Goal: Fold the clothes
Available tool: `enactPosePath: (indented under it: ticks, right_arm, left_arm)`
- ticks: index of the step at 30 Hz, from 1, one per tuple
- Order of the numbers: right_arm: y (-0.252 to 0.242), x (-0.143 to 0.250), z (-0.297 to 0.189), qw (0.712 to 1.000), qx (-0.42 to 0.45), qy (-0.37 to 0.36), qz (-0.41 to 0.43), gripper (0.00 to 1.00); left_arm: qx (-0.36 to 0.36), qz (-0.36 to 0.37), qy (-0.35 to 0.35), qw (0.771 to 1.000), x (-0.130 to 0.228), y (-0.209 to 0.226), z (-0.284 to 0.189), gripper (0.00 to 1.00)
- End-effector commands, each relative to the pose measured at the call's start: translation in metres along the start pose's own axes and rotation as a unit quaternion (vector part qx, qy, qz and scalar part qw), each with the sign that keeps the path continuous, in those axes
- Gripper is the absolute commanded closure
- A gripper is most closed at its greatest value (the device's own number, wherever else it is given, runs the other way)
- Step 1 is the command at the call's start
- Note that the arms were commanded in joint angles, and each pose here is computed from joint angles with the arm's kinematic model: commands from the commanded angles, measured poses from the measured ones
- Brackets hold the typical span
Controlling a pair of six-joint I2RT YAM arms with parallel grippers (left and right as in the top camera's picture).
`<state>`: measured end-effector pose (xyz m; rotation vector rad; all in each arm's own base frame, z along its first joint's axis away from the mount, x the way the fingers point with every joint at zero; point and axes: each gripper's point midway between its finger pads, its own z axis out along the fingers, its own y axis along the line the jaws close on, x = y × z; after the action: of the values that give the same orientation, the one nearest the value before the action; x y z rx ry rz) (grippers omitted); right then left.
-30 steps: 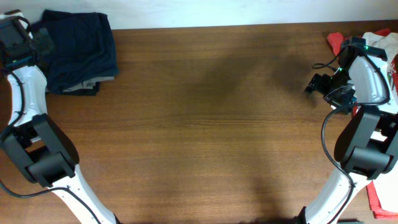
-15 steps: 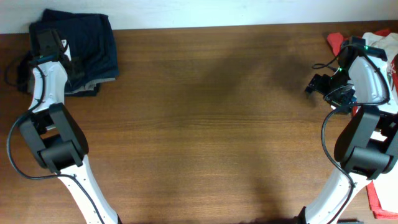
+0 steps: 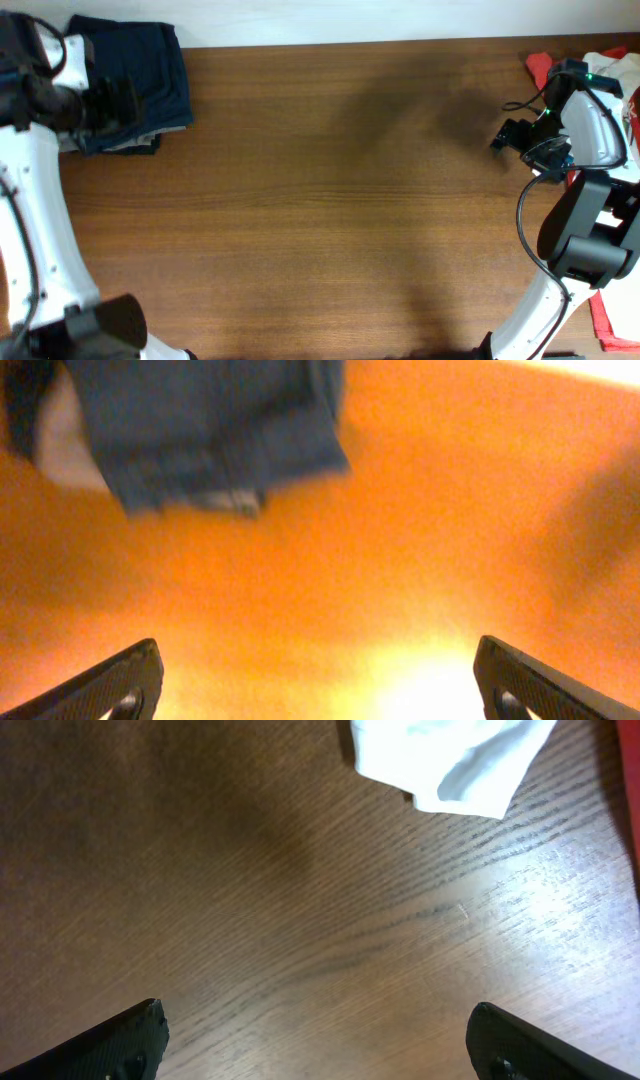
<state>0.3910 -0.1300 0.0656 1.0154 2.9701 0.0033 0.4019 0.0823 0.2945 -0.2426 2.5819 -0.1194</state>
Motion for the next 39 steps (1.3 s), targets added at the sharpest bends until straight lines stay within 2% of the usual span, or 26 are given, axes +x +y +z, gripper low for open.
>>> enactPosePath:
  ticks: [1, 4, 8, 11, 14, 17, 19, 22, 25, 27, 28, 31, 32, 35, 37, 39]
  right_arm:
    - [0.001, -0.003, -0.003, 1.0, -0.001, -0.005, 0.002, 0.01]
    - [0.001, -0.003, -0.003, 1.0, -0.001, -0.005, 0.002, 0.01]
    - [0.001, -0.003, -0.003, 1.0, -0.001, -0.005, 0.002, 0.01]
    - [0.001, -0.003, -0.003, 1.0, -0.001, -0.005, 0.002, 0.01]
    - [0.001, -0.003, -0.003, 1.0, -0.001, -0.005, 0.002, 0.01]
    - [0.001, -0.003, -0.003, 1.0, -0.001, -0.005, 0.002, 0.01]
    - [0.001, -0.003, -0.003, 1.0, -0.001, -0.005, 0.002, 0.01]
    - [0.001, -0.003, -0.003, 1.0, -0.001, -0.005, 0.002, 0.01]
    - [0.001, -0.003, -0.003, 1.0, -0.001, -0.005, 0.002, 0.01]
    - [0.001, -0.003, -0.003, 1.0, -0.001, -0.005, 0.002, 0.01]
    - [0.001, -0.003, -0.003, 1.0, -0.001, -0.005, 0.002, 0.01]
    - [0.001, -0.003, -0.003, 1.0, -0.001, -0.005, 0.002, 0.01]
    - [0.001, -0.003, -0.003, 1.0, -0.001, -0.005, 0.002, 0.01]
    - [0.001, -0.003, -0.003, 1.0, -0.001, -0.005, 0.002, 0.01]
    - [0.001, -0.003, -0.003, 1.0, -0.001, -0.005, 0.002, 0.01]
    - [0.001, -0.003, -0.003, 1.0, -0.001, -0.005, 0.002, 0.01]
  left_arm:
    - [0.017, -0.001, -0.006, 1.0, 0.039, -0.02, -0.071, 0.01]
    - [0.036, -0.007, 0.018, 0.999, 0.087, -0.036, -0.114, 0.01]
    - [0.052, -0.001, -0.012, 0.999, 0.092, -0.046, -0.134, 0.01]
    - [0.016, 0.004, -0.011, 1.0, 0.092, -0.033, -0.133, 0.01]
    - [0.058, 0.006, -0.018, 0.998, 0.088, -0.047, -0.133, 0.01]
    - [0.087, 0.041, -0.095, 0.991, 0.074, -0.067, -0.15, 0.01]
    - [0.095, 0.067, -0.135, 0.984, 0.081, -0.075, -0.138, 0.01]
    - [0.092, 0.098, -0.216, 0.967, 0.117, -0.074, -0.093, 0.01]
    - [0.078, 0.12, -0.347, 0.927, 0.161, -0.064, -0.065, 0.01]
    - [0.077, 0.123, -0.392, 0.909, 0.175, -0.063, -0.059, 0.01]
    - [0.068, 0.096, -0.419, 0.9, 0.181, -0.057, -0.053, 0.01]
    - [0.061, 0.089, -0.483, 0.869, 0.178, -0.056, -0.047, 0.01]
    - [0.055, 0.085, -0.497, 0.862, 0.177, -0.054, -0.044, 0.01]
    - [0.06, -0.002, -0.511, 0.858, 0.186, -0.037, -0.021, 0.01]
    - [0.06, -0.003, -0.517, 0.854, 0.191, -0.035, -0.016, 0.01]
    - [0.056, -0.003, -0.507, 0.86, 0.195, -0.033, -0.001, 0.01]
